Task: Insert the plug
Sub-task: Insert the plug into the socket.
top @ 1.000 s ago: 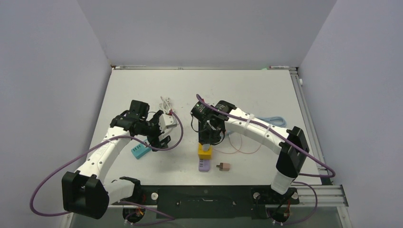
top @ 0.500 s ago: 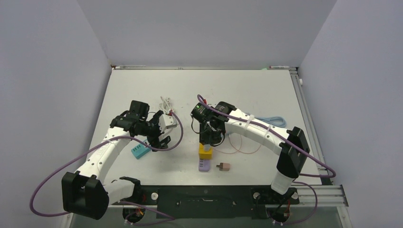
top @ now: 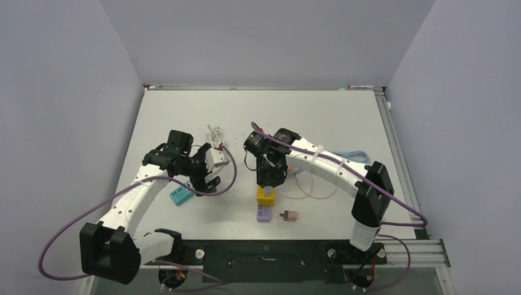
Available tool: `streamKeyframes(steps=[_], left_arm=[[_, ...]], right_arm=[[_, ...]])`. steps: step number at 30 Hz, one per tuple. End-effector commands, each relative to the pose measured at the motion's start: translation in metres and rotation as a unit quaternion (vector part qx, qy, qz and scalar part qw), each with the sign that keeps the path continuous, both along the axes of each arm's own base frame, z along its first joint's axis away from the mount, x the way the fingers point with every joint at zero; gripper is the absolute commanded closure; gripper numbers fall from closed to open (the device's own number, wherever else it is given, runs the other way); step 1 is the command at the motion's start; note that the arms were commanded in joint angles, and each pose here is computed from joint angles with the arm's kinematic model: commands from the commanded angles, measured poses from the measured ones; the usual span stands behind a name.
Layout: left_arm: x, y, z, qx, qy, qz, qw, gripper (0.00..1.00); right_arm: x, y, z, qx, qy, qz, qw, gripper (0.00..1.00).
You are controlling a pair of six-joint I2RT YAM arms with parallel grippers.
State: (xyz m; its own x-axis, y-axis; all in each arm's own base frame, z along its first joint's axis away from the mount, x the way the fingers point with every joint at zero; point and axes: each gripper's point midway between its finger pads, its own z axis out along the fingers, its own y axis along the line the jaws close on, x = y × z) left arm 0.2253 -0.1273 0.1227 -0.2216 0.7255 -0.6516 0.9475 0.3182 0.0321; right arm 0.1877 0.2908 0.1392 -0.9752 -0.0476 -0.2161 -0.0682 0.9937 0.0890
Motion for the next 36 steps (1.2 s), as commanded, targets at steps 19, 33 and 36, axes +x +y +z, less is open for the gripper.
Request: streamKeyframes(steps=[19, 33, 36], left_arm=[[0.003, -0.004, 0.015, -0.016, -0.022, 0.001, 1.0, 0.04], [-0.002, -0.007, 0.018, -0.026, -0.019, -0.004, 0.999, 0.04], [-0.004, -0.008, 0.016, -0.025, -0.016, -0.011, 0.999, 0.04]], right_arm=[[-0.032, -0.027, -0.056, -0.143, 0.055, 0.024, 0.988, 0.95], [-0.033, -0.041, -0.087, -0.167, 0.097, 0.039, 0.98, 0.95], [-0.036, -0.041, -0.091, -0.166, 0.113, 0.049, 0.978, 0.95]])
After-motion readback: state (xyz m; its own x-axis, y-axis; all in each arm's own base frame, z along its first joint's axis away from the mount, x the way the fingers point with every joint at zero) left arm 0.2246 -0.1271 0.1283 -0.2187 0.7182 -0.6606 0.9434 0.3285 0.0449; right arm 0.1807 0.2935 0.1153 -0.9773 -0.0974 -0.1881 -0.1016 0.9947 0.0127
